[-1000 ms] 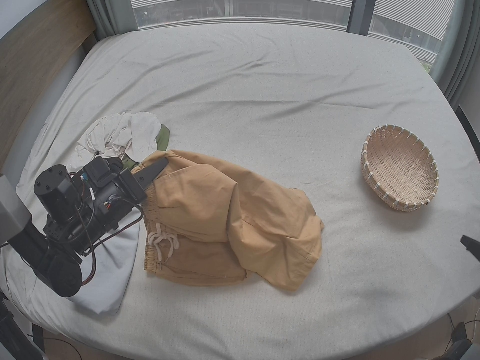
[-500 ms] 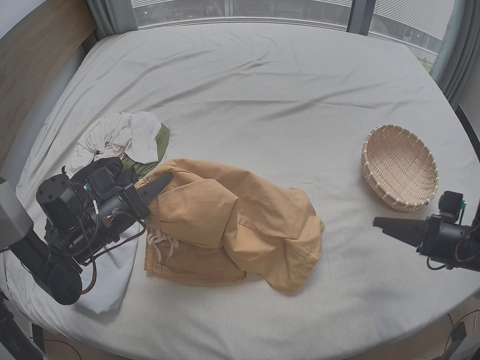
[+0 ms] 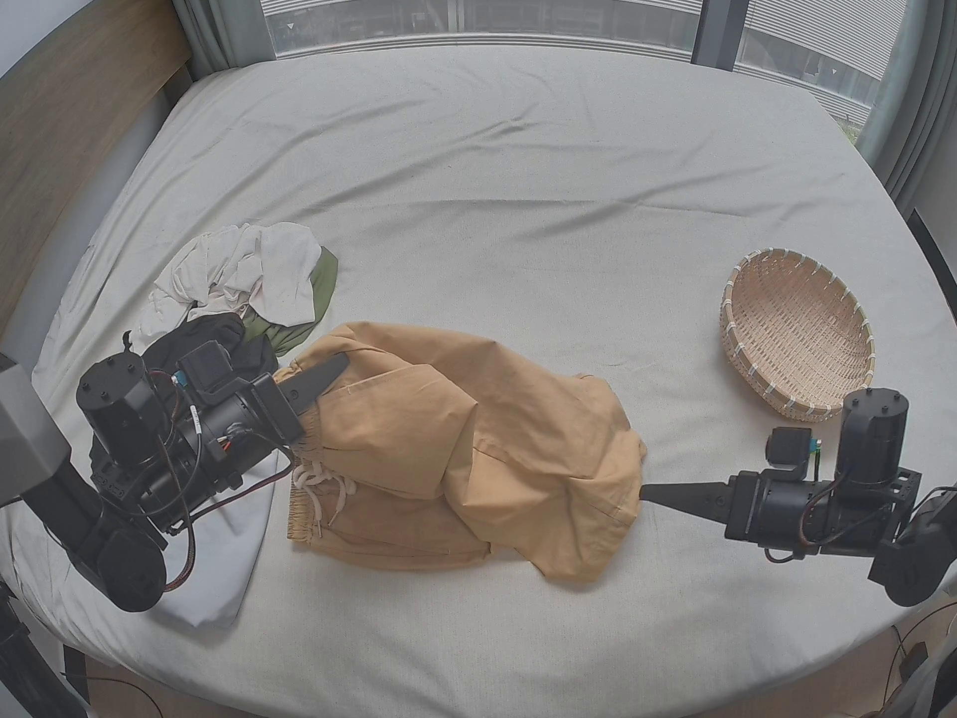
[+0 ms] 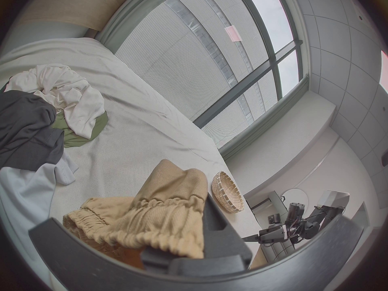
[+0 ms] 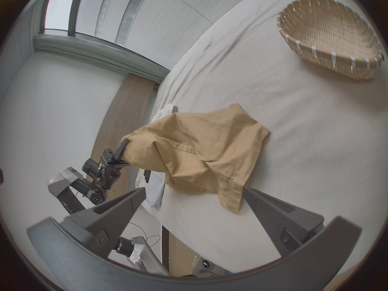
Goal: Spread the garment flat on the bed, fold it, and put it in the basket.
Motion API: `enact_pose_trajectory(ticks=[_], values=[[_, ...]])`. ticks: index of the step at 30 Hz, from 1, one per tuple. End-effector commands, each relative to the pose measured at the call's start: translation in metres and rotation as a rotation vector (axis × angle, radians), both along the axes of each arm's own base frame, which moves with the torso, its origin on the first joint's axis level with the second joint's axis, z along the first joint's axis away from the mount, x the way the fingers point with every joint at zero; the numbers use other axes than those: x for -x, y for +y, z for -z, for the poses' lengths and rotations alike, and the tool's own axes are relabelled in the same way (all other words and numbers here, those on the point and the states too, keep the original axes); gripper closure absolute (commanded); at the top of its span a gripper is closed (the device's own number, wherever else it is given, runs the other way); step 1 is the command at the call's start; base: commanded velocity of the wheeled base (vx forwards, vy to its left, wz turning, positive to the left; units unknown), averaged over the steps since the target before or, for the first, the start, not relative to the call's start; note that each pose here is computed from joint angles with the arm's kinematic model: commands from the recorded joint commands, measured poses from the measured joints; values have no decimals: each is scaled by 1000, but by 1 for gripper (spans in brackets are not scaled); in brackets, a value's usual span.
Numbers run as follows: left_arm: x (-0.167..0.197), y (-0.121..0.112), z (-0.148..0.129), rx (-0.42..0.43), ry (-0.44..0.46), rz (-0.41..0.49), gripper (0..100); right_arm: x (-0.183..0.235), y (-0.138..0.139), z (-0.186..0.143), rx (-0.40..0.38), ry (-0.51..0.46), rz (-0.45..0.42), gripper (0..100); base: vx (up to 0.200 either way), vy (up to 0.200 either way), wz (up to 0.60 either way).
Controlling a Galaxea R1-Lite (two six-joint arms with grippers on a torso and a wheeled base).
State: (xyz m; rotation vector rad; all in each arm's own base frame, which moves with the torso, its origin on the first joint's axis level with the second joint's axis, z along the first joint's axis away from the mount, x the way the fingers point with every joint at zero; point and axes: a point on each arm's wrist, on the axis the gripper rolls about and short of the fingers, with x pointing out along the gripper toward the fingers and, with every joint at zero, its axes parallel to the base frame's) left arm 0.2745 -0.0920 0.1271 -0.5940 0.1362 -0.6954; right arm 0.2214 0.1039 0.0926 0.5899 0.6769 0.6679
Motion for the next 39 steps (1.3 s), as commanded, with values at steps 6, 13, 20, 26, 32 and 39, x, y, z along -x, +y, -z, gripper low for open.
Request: enact_pose_trajectory(ticks=[6, 13, 20, 26, 32, 39], values=[[0, -2, 1, -1, 3, 3, 100, -8, 20, 37, 108, 38, 11, 0, 0, 0, 0], [1, -1, 1, -2, 3, 3, 100, -15, 32, 49, 84, -2, -1, 0, 0, 0, 0], [1, -1, 1, -2, 2, 2, 100, -21, 35, 59, 87, -31, 31, 0, 0, 0, 0], [0, -1, 1, -2, 3, 0, 100, -21, 40, 61, 66, -52, 25, 0, 0, 0, 0], [1, -1, 1, -3, 5, 0, 100, -17, 50, 56, 22, -59, 5, 0, 0, 0, 0], [0, -2, 1, -1, 0, 2, 100, -23, 58, 64, -14, -124, 14, 0, 0, 0, 0]])
